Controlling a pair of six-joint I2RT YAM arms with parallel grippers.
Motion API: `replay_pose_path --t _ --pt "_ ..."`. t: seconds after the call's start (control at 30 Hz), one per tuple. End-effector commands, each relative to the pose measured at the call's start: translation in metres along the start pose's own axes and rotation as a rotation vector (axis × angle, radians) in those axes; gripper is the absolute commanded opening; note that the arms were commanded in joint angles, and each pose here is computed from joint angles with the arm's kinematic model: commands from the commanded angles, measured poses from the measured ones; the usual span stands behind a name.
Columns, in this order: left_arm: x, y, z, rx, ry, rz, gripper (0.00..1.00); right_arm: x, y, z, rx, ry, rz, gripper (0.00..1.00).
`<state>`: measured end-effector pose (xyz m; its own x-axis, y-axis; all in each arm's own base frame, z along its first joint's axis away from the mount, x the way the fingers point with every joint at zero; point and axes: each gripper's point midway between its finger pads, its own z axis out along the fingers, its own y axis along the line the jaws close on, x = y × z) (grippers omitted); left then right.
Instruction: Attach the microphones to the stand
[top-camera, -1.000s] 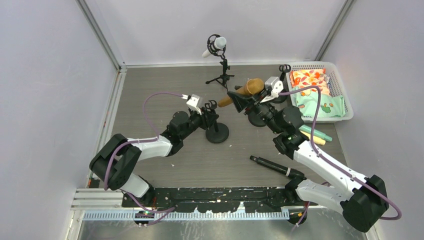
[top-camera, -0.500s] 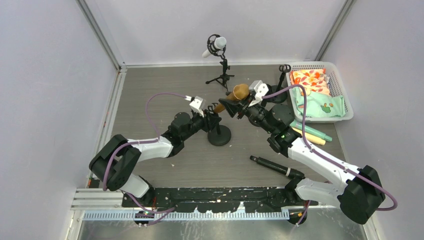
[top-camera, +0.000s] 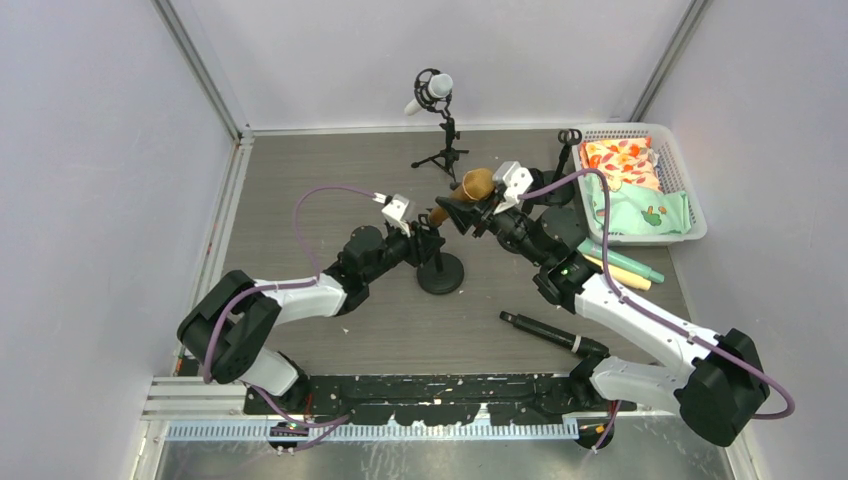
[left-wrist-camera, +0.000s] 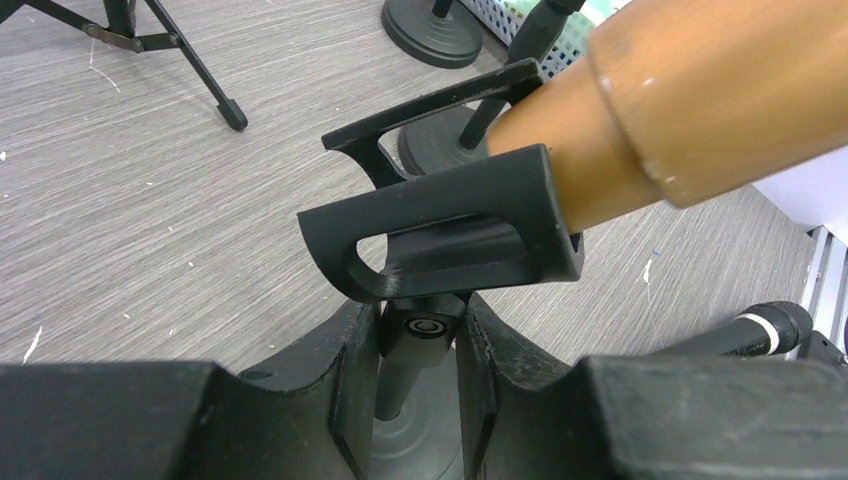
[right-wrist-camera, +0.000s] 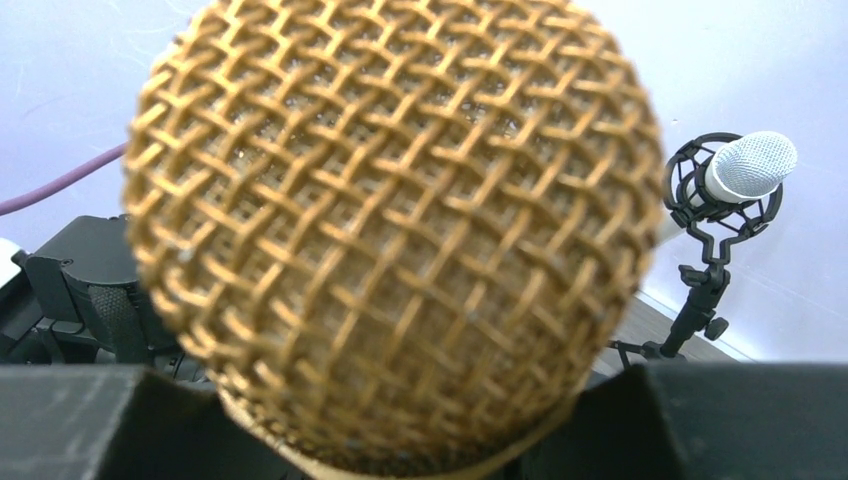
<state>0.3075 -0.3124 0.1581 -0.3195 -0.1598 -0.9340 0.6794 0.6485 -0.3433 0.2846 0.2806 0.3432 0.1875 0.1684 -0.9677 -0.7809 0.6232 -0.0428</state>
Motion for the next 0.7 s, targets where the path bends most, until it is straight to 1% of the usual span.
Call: replay_pose_path --t 0.0,0.23,0.4,0.43,0.53,0.63,0.67 --pt "-0.032 -0.025 0.0 0.085 -0.085 0.004 0.0 -0.016 0.0 0.006 -0.001 -0.061 -0.045 0.01" --pt "-0.033 -0.029 0.0 0.092 -0.086 0.003 0.0 0.018 0.001 0.002 0.004 0.003 -0.063 0.01" --pt "-0.031 -0.028 0.0 0.087 -0.083 -0.001 0.01 0.031 0.0 -0.002 0.022 0.027 -0.057 0.01" --pt "-0.032 -0.027 0.0 0.08 -0.084 -0.005 0.03 0.032 -0.001 -0.004 0.032 0.026 -0.053 0.01" --pt "-0.032 -0.024 0.001 0.058 -0.087 -0.026 0.17 0.031 -0.003 -0.009 0.053 0.018 -0.045 0.01" --pt "-0.032 -0.022 0.003 0.049 -0.092 -0.054 0.26 0.035 -0.002 -0.011 0.052 0.027 -0.034 0.01" --pt "-0.031 -0.022 0.004 0.049 -0.095 -0.063 0.27 0.036 -0.002 -0.012 0.053 0.027 -0.03 0.01"
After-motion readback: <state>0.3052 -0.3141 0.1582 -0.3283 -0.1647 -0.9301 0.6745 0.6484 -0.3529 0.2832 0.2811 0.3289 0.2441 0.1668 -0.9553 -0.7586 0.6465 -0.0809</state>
